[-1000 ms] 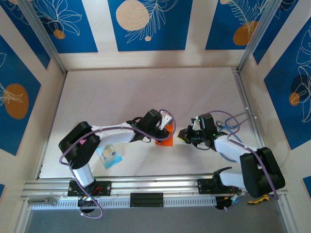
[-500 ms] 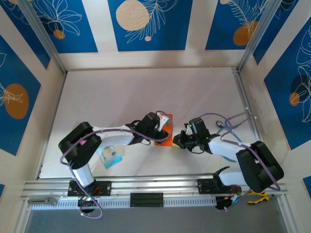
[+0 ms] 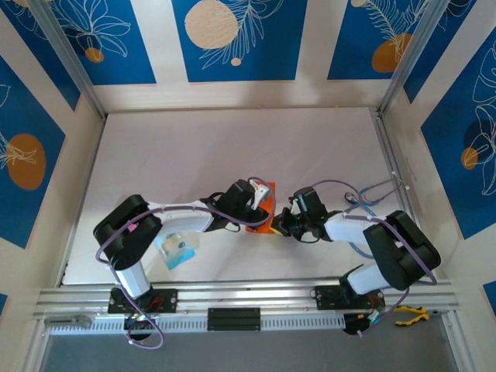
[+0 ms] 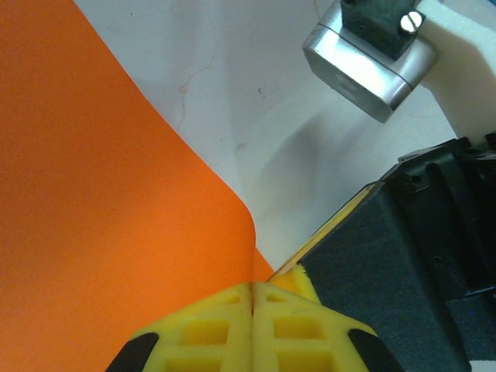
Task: Fold a paper plane with a square sheet of paper (pick it up from the middle)
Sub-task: Fold the triangle a second time at the center of the table.
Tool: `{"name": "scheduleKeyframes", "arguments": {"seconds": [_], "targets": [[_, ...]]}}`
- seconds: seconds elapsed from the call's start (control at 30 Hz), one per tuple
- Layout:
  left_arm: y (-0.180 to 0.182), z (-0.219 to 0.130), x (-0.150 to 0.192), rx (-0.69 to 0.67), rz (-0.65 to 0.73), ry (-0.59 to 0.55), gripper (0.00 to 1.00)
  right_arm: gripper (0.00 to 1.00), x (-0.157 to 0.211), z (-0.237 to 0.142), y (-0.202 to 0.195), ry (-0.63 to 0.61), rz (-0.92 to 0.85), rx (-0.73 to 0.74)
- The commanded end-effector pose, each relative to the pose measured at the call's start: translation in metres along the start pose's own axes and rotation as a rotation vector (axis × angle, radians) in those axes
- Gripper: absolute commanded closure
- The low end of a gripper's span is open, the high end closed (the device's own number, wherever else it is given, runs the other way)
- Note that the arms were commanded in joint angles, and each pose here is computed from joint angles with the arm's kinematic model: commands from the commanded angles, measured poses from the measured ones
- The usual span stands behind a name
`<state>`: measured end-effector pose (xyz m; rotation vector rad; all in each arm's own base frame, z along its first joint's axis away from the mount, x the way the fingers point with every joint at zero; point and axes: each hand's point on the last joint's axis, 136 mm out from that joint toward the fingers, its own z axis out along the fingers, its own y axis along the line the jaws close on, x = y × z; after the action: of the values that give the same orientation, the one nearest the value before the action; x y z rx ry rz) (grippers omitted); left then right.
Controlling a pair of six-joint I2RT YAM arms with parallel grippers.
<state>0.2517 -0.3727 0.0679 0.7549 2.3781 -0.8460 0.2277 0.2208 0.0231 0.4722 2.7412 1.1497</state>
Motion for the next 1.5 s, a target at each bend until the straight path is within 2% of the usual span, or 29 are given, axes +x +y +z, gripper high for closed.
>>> {"name": "scheduleKeyframes", "arguments": {"seconds": [0.0,0.23,0.63,1.13,1.47], "targets": [[-0.003,-0.006,-0.007,0.017,-0.013,-0.021,1.0,1.0,-0.003,0.005,-0.004,-0.001,0.009,0.043],[0.002,-0.007,-0.012,0.002,-0.027,-0.029,1.0,1.0,0.003,0.002,-0.043,0.015,0.011,0.208],[0.025,0.002,-0.014,-0.017,-0.105,-0.042,1.0,1.0,-0.007,-0.007,-0.046,0.031,-0.026,0.231],[0.043,0.009,-0.017,-0.084,-0.076,-0.095,1.0,1.0,-0.013,-0.01,-0.038,0.069,-0.08,0.234],[0.047,0.018,-0.015,-0.073,-0.068,-0.081,0.99,1.0,-0.018,-0.011,-0.037,0.11,-0.111,0.232]]}}
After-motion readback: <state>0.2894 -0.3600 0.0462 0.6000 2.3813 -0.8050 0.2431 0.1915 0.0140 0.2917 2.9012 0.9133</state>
